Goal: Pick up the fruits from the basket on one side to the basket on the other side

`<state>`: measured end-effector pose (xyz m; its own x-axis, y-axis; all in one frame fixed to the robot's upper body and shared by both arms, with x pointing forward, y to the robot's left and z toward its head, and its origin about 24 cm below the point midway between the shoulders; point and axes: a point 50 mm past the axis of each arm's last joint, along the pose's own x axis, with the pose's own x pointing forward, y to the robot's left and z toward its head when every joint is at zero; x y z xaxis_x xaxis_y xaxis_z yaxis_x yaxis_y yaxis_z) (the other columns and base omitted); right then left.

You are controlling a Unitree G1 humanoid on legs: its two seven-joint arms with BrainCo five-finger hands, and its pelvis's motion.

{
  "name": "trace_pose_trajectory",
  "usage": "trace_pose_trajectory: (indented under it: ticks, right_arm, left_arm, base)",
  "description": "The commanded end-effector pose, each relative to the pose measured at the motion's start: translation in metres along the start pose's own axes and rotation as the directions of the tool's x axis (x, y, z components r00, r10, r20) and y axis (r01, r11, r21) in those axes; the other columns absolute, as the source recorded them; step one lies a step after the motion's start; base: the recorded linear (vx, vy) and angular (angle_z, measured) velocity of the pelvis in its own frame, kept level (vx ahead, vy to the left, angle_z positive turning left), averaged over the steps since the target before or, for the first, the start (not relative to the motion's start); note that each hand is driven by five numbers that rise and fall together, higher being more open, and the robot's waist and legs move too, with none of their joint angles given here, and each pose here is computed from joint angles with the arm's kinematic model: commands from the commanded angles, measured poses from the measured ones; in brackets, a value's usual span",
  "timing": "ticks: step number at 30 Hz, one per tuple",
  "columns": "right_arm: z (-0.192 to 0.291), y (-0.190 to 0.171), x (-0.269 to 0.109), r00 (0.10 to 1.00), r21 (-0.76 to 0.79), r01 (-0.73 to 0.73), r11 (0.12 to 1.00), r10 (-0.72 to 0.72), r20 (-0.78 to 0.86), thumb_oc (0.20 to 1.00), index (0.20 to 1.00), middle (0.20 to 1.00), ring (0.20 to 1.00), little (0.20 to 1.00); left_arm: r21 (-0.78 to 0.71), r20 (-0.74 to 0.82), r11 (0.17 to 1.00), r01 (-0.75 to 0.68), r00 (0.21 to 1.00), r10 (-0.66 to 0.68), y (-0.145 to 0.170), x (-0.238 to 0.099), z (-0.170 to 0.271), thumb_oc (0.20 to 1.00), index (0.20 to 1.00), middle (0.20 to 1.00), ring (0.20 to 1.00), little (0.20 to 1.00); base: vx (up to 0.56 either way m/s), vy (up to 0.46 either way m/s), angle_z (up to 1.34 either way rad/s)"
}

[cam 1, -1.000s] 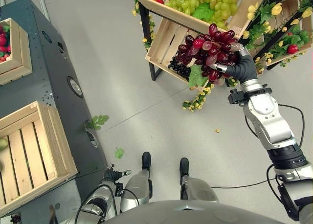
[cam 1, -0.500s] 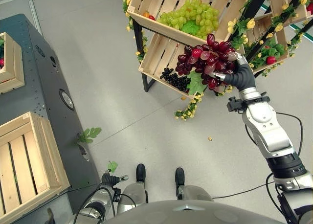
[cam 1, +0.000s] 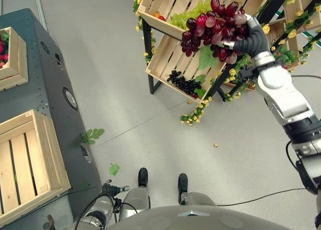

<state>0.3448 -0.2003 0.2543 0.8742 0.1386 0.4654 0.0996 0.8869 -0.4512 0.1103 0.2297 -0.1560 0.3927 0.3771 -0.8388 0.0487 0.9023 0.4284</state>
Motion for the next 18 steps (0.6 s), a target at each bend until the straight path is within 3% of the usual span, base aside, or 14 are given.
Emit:
trace_pose_trajectory:
  ticks: [1,18]
  right_arm:
    - [0.049,-0.027,0.027,0.983,-0.01,0.09,0.996,-0.087,0.163,0.2,0.2,0.2,0.2,0.2]
    - [0.058,-0.103,0.062,0.95,-0.147,0.311,0.939,-0.31,0.033,0.2,0.2,0.2,0.2,0.2]
  left_arm:
    - [0.019,0.017,1.0,-0.023,1.0,0.023,0.013,0.005,0.01,1.0,1.0,1.0,1.0,1.0]
    - [-0.03,0.037,0.999,-0.022,0.999,0.023,0.023,0.007,0.017,1.0,1.0,1.0,1.0,1.0]
  base:
    - [0.0,0.0,0.0]
    - [0.0,-0.002,0.08]
